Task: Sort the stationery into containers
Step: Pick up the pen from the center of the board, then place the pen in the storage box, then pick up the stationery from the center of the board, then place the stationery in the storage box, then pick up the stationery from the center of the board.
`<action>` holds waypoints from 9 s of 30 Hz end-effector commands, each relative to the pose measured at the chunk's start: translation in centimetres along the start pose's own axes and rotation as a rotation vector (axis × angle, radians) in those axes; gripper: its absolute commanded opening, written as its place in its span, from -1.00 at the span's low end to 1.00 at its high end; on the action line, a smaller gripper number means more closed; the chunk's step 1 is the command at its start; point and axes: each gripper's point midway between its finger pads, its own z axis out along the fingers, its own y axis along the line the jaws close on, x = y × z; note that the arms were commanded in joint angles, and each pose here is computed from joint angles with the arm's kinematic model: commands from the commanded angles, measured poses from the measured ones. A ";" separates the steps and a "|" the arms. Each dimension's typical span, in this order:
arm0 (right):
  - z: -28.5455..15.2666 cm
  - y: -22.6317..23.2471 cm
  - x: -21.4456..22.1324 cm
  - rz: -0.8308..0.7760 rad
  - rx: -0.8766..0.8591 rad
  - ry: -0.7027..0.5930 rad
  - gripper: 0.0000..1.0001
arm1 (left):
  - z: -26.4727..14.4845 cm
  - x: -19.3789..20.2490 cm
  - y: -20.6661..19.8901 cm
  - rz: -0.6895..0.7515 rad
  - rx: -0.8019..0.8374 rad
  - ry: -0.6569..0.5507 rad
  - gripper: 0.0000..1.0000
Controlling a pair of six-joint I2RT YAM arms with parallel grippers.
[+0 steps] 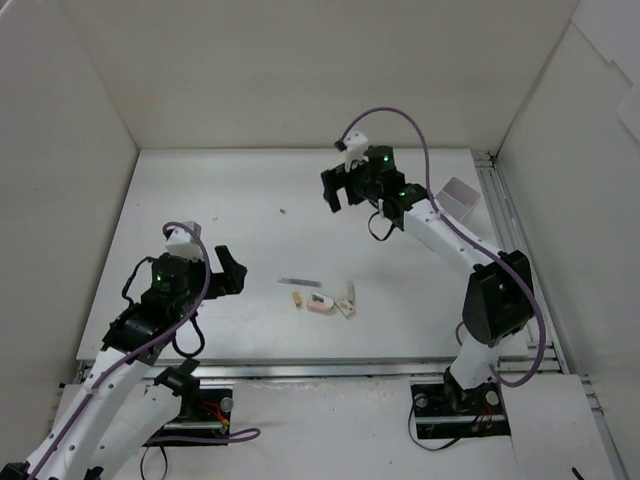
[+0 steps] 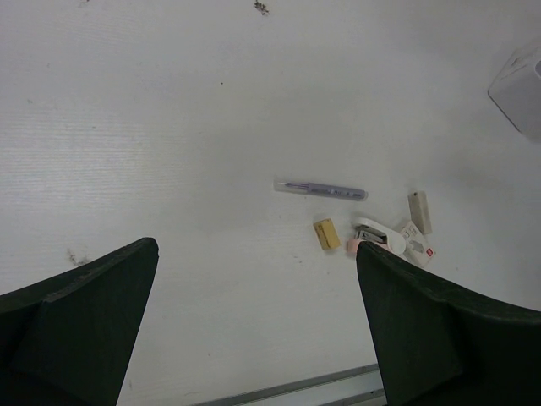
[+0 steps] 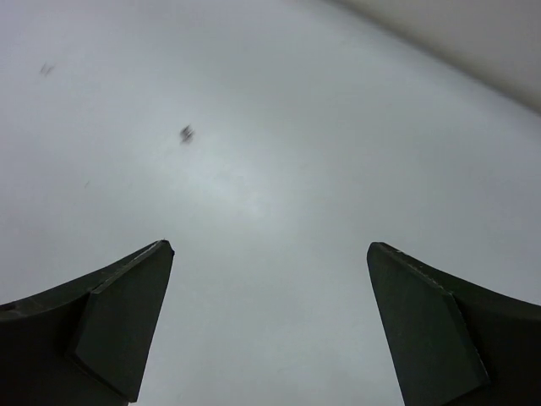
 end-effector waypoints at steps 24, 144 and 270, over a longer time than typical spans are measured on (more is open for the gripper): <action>2.9 18.7 18.6 -0.403 -0.286 0.549 0.90 | -0.3 1.8 -1.0 -0.046 0.095 -0.002 0.99; -12.1 -23.5 -2.4 -0.037 1.074 -0.459 0.96 | 1.5 0.2 -2.6 0.033 0.162 -0.042 0.99; -12.6 2.2 6.0 0.066 0.056 0.229 0.96 | 0.7 -0.3 -4.2 0.080 0.252 -0.060 0.99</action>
